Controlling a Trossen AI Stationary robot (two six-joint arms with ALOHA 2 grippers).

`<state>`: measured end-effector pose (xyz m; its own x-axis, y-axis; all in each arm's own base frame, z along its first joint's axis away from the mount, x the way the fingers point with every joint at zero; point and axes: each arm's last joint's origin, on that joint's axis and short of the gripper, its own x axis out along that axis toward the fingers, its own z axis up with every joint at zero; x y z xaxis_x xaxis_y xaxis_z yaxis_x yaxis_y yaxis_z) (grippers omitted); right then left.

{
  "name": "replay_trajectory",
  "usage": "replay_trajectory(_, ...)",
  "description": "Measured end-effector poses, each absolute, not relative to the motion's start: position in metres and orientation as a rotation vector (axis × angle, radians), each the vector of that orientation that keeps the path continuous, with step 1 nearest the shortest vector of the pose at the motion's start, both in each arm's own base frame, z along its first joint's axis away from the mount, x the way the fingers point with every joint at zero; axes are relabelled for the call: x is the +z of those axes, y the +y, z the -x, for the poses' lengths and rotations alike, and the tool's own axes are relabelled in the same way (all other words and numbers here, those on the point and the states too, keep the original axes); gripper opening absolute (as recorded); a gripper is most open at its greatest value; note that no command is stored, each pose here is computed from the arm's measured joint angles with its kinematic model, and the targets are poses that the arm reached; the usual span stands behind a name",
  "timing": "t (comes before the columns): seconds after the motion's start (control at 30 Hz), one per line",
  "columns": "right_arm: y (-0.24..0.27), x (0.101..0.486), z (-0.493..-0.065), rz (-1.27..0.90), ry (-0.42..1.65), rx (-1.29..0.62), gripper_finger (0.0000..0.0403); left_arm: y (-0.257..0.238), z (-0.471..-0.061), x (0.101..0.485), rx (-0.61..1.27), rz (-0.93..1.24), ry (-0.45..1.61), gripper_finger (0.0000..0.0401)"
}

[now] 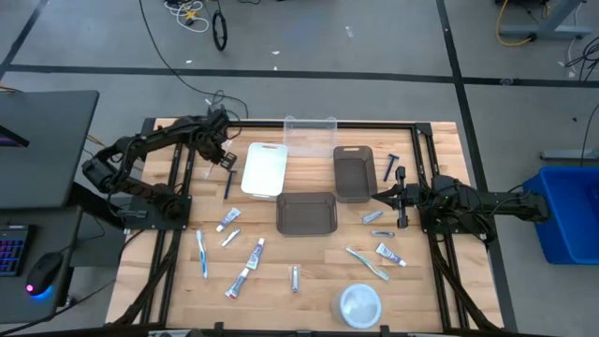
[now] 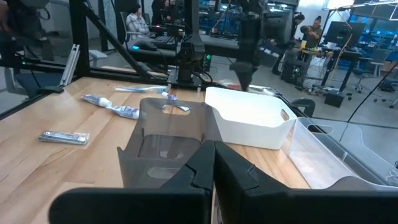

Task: Pick & Place Travel size toiletries
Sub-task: Put the orange toothbrush into the transparent bin

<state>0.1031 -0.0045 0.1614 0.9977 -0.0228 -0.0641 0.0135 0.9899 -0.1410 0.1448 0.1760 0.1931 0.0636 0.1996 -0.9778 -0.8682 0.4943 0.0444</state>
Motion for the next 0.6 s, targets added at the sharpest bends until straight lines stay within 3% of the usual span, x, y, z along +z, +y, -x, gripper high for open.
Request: replay_trajectory(0.6, -0.005, 0.161, -0.103, 0.141, 0.066, -0.018, 0.0014, 0.200, -0.175, 0.285, 0.877, 0.493, 0.999, 0.0039)
